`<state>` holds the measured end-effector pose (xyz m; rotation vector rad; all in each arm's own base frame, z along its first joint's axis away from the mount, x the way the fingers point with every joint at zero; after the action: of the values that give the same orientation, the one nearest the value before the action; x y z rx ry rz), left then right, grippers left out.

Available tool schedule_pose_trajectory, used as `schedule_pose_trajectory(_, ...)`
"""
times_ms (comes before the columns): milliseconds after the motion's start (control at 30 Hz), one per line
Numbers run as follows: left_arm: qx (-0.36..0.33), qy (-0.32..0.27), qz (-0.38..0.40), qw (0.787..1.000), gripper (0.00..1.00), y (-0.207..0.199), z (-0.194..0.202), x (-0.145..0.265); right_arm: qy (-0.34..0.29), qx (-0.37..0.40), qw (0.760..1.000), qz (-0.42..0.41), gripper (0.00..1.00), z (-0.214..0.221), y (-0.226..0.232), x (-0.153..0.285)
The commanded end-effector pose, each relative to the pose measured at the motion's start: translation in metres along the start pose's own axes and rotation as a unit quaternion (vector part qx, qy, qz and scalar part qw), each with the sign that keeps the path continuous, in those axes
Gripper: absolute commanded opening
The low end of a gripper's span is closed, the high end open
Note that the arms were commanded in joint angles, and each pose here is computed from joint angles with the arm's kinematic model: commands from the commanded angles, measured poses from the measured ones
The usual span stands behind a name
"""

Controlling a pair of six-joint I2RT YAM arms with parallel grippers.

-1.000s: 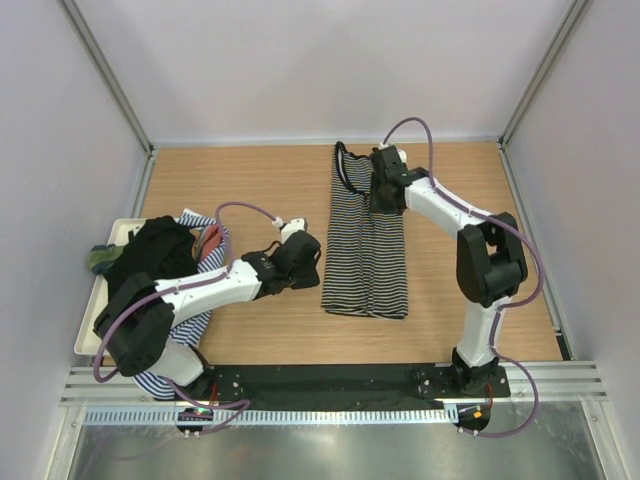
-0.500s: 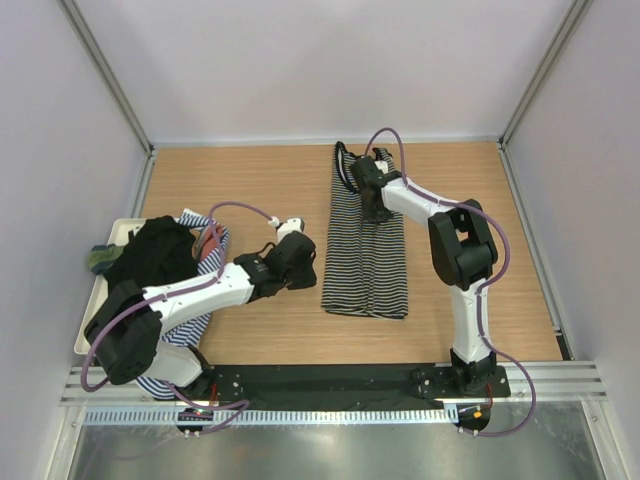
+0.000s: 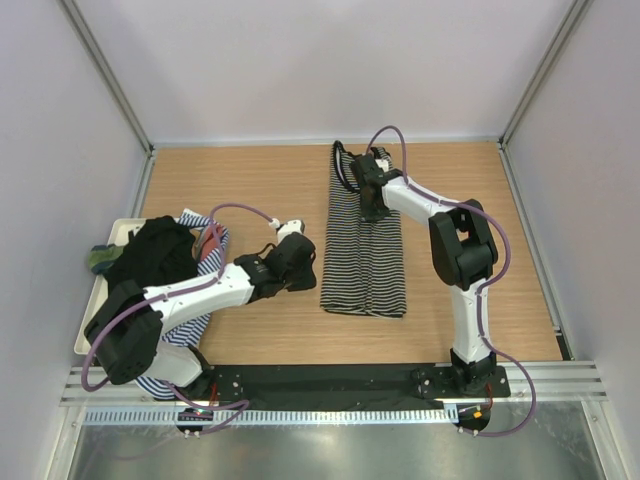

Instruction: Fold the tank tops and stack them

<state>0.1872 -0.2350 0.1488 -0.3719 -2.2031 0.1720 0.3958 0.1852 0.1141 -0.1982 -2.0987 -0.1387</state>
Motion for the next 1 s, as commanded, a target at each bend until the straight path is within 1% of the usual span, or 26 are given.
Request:
schedule_pose_trajectory(0,-0.002,0.001,0.008,1.000,0.25,-0.002,0.002,-0.004,-0.043,-0.027,0.998,-0.042,0.01,-0.026,0.015,0.025)
schedule_pose_trajectory(133,-0.004,0.005,0.012,1.000,0.25,-0.006,0.005,-0.006,-0.042,-0.037,0.998,-0.039,0.01,-0.024,0.014,0.022)
schedule_pose_trajectory(267,-0.007,0.009,0.013,1.000,0.25,-0.009,0.008,-0.008,-0.053,-0.046,0.996,-0.056,0.01,-0.028,0.017,0.030)
schedule_pose_trajectory(367,-0.009,0.013,0.014,1.000,0.25,-0.011,0.010,-0.011,-0.046,-0.046,0.995,-0.070,0.01,-0.026,0.020,0.029)
schedule_pose_trajectory(533,-0.010,0.018,0.017,1.000,0.25,-0.013,0.010,-0.014,-0.033,-0.049,0.995,-0.078,0.01,-0.016,0.024,0.018)
schedule_pose_trajectory(667,-0.011,0.022,0.016,1.000,0.25,-0.014,0.012,-0.016,-0.022,-0.046,0.996,-0.067,0.05,-0.010,0.023,0.005)
schedule_pose_trajectory(700,-0.011,0.022,0.016,1.000,0.25,-0.013,0.012,-0.017,-0.016,-0.044,0.997,-0.064,0.08,-0.006,0.024,0.000)
schedule_pose_trajectory(767,-0.010,0.024,0.014,1.000,0.25,-0.013,0.013,-0.018,-0.010,-0.044,0.997,-0.061,0.10,-0.002,0.023,-0.005)
schedule_pose_trajectory(800,-0.011,0.026,0.014,1.000,0.25,-0.013,0.014,-0.019,-0.008,-0.043,0.997,-0.061,0.19,0.000,0.022,-0.006)
schedule_pose_trajectory(933,-0.011,0.029,0.014,0.999,0.25,-0.013,0.015,-0.021,-0.006,-0.043,0.997,-0.067,0.35,0.004,0.021,-0.005)
schedule_pose_trajectory(967,-0.012,0.028,0.015,0.999,0.25,-0.013,0.014,-0.021,-0.004,-0.043,0.997,-0.068,0.37,0.006,0.019,-0.004)
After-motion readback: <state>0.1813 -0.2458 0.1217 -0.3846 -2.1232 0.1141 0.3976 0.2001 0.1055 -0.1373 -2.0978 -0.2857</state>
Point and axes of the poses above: each gripper's point midway between its finger pads, its own x axis back along the fingers, its own y axis along the line the jaws close on, z = x × y, the point moved 9 cm from there along x, back along the fingers, and after that the axes turned 10 degrees about -x, right-handed, at the moved point
